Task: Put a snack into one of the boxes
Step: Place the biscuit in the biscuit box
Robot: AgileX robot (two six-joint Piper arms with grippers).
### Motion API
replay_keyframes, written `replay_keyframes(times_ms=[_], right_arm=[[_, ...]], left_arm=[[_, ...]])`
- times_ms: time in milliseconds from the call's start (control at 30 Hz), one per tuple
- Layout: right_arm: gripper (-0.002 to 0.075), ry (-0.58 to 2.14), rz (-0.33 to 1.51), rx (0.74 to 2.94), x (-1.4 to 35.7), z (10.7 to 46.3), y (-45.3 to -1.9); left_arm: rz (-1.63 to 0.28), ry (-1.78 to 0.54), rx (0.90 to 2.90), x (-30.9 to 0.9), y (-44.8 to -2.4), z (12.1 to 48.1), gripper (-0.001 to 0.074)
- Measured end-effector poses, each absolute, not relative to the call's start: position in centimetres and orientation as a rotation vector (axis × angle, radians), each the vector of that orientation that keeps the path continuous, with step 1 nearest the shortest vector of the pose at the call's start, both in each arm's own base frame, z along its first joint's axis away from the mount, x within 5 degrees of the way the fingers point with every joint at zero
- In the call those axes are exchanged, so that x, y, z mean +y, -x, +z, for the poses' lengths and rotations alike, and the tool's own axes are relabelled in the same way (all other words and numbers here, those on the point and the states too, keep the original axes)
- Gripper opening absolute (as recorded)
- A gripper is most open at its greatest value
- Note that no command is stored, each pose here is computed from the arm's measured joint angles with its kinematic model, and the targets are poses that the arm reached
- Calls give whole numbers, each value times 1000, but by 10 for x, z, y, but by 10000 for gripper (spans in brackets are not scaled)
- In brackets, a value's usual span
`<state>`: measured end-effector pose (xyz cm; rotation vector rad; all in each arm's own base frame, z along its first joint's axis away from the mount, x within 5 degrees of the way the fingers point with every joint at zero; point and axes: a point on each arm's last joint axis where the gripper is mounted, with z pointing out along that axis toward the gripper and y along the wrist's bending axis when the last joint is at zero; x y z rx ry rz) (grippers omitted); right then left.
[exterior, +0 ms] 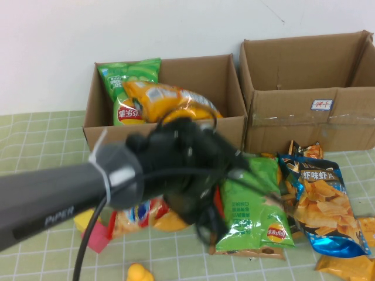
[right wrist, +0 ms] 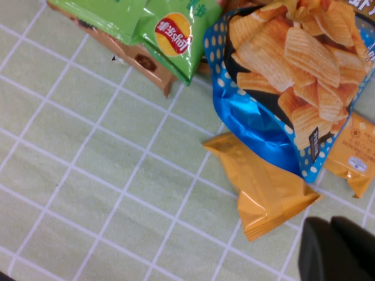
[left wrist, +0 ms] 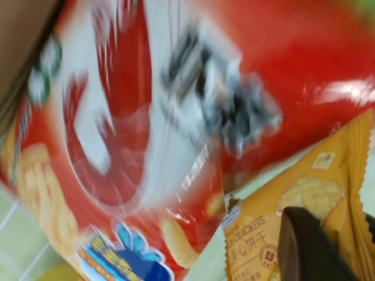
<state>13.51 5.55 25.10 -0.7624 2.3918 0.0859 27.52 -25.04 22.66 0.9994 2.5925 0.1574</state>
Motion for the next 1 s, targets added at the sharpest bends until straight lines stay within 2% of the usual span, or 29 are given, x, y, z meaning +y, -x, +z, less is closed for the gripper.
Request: replay_keyframes(times_ms=[267, 367, 600, 667, 700, 800, 900, 1000], right_arm=[[-2, 759, 86, 2383, 56, 251, -136], [-1, 758, 86, 2379, 56, 252, -136], [-1, 757, 87, 2377, 56, 252, -136], [-1, 757, 87, 2377, 56, 252, -136], [-1, 757, 87, 2377, 56, 252, -136], [-2, 757, 87, 2377, 56, 252, -136], [-1, 757, 87, 2375, 56, 252, -136], [-1, 757, 86, 2376, 56, 250, -136]], left_arm=[[-198, -1071, 2440, -284, -282, 292, 86], [-310, -1058, 2265, -297, -289, 317, 86], [-469, -837, 1720, -324, -316, 358, 85], [-465, -805, 1533, -333, -325, 360, 85], [-465, -774, 1365, -342, -334, 355, 85], [-460, -740, 1187, -351, -346, 341, 85], [-445, -713, 1098, -355, -359, 319, 85], [-434, -661, 1134, -351, -377, 294, 85]])
